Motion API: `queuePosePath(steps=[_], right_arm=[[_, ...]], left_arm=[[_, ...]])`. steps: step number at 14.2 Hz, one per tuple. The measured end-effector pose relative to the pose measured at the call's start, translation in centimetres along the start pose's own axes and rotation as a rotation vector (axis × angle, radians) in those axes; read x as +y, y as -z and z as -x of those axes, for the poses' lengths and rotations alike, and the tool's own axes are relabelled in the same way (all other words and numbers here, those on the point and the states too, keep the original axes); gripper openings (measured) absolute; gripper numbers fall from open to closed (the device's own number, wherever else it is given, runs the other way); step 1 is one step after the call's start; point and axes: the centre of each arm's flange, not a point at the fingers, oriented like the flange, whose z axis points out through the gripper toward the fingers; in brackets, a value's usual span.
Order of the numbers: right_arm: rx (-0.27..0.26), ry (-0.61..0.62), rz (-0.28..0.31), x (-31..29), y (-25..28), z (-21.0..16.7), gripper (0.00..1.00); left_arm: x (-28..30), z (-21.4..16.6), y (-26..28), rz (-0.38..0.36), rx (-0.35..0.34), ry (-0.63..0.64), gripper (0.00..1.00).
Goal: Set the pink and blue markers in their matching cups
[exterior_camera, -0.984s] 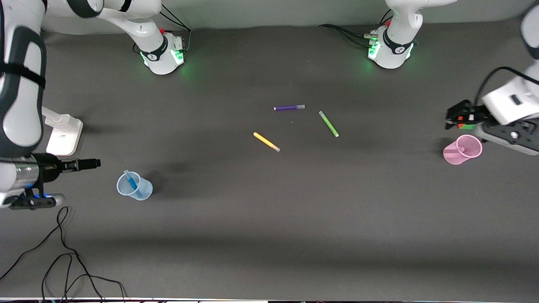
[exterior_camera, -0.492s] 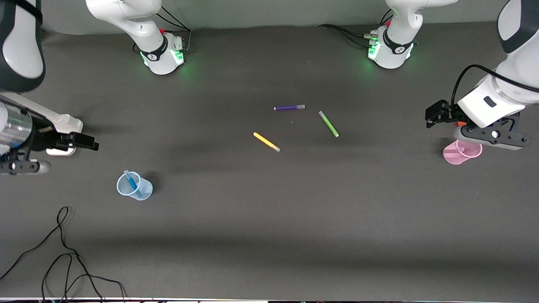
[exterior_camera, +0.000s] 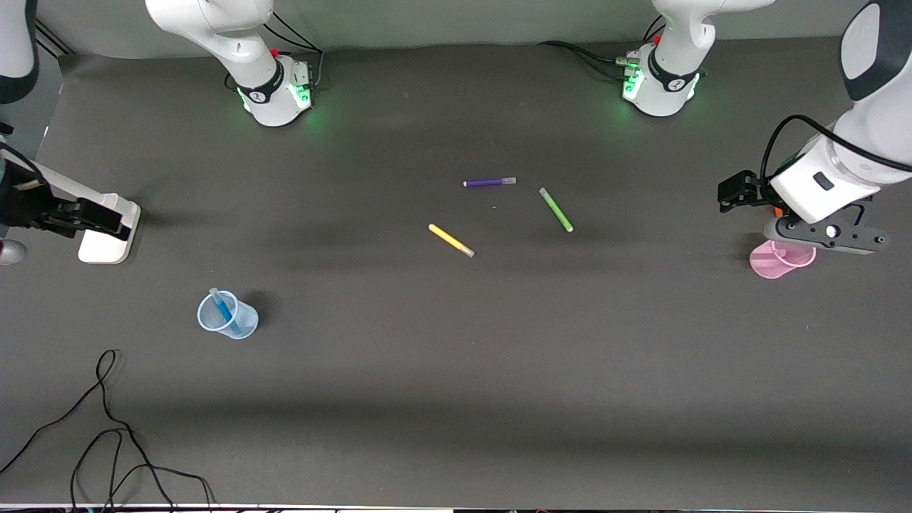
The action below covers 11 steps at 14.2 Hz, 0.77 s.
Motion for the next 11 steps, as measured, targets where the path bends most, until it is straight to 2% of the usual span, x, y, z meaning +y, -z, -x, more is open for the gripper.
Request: queuePosePath(steps=[5,11], right_arm=[[0.008,-0.003,-0.002,0.11,0.33,-0.06,1.00],[0.008,-0.001,-0.002,-0.12,0.34,-0.05,1.00]], left_arm=[[-0.14,-0.05,-0.12,0.000,-0.003,0.028,1.00],[-0.42,-0.24,-0.08,-0.004,0.009,-0.030,1.00]])
